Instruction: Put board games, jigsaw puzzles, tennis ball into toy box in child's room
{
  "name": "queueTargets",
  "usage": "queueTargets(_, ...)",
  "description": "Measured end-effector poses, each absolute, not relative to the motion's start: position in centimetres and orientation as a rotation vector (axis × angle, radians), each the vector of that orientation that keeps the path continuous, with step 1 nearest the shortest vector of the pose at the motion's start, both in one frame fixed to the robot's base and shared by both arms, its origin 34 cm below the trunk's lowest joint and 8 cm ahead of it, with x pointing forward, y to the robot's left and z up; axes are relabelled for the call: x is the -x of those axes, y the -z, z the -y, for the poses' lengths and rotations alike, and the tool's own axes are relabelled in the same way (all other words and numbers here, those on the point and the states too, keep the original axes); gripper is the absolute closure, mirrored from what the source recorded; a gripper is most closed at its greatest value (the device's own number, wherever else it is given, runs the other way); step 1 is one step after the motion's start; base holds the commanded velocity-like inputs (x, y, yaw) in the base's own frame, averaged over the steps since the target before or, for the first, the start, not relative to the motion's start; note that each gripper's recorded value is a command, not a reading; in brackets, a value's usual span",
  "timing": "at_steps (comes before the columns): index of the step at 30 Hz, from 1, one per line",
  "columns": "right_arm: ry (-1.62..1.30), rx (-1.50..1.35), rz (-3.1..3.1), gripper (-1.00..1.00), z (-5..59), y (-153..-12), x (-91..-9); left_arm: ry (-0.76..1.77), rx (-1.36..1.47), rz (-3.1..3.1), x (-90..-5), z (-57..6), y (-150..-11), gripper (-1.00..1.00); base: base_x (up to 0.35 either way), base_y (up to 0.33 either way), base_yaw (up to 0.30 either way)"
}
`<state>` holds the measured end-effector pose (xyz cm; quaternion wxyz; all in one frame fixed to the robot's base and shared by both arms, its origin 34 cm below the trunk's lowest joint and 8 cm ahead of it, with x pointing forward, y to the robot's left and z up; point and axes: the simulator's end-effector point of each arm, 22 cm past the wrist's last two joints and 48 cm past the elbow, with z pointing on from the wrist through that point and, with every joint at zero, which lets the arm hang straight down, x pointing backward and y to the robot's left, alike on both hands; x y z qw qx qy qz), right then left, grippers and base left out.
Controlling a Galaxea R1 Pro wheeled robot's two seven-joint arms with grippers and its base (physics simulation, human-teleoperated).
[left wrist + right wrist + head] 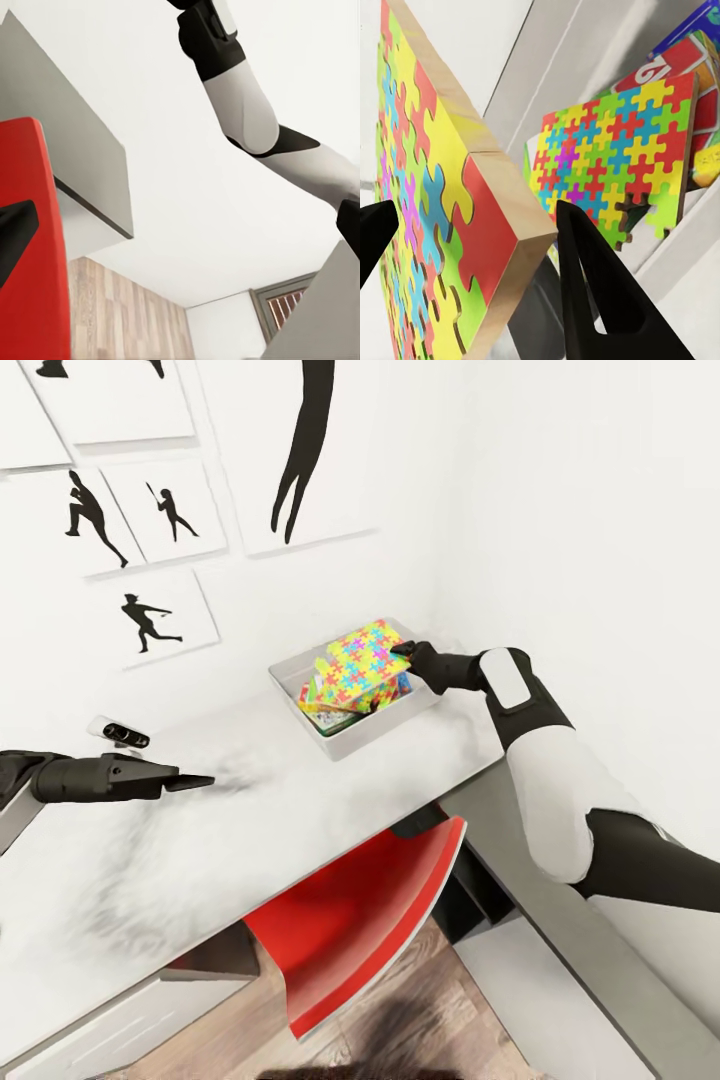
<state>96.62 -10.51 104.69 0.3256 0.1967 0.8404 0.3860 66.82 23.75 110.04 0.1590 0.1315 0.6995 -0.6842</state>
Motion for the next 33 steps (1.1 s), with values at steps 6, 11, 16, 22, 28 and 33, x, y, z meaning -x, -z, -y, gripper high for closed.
queueTargets(6, -1.015, -0.514, -2.212, 1.00, 10.5, -104.3, -96.8, 1.961, -0.380, -2.001, -66.8, -23.6, -109.7, -1.00, 0.000, 0.000, 0.000)
queueTargets(11, -1.016, -0.517, -2.216, 1.00, 10.5, -103.8, -96.9, 1.965, -0.376, -2.005, -66.9, -23.6, -109.3, -1.00, 0.000, 0.000, 0.000)
queueTargets(16, -1.015, -0.523, -2.223, 1.00, 10.6, -103.1, -97.0, 1.970, -0.369, -2.010, -66.9, -23.6, -108.9, -1.00, 0.000, 0.000, 0.000)
queueTargets(22, -1.014, -0.530, -2.225, 1.00, 10.7, -102.6, -97.0, 1.973, -0.363, -2.013, -67.0, -23.6, -108.5, -1.00, 0.000, 0.000, 0.000)
queueTargets(28, -1.014, -0.534, -2.221, 1.00, 10.9, -102.7, -97.1, 1.973, -0.361, -2.012, -67.0, -23.6, -108.6, -1.00, 0.000, 0.000, 0.000)
queueTargets(33, -1.016, -0.532, -2.215, 1.00, 10.9, -102.9, -97.1, 1.971, -0.361, -2.010, -67.1, -23.7, -108.6, -1.00, 0.000, 0.000, 0.000)
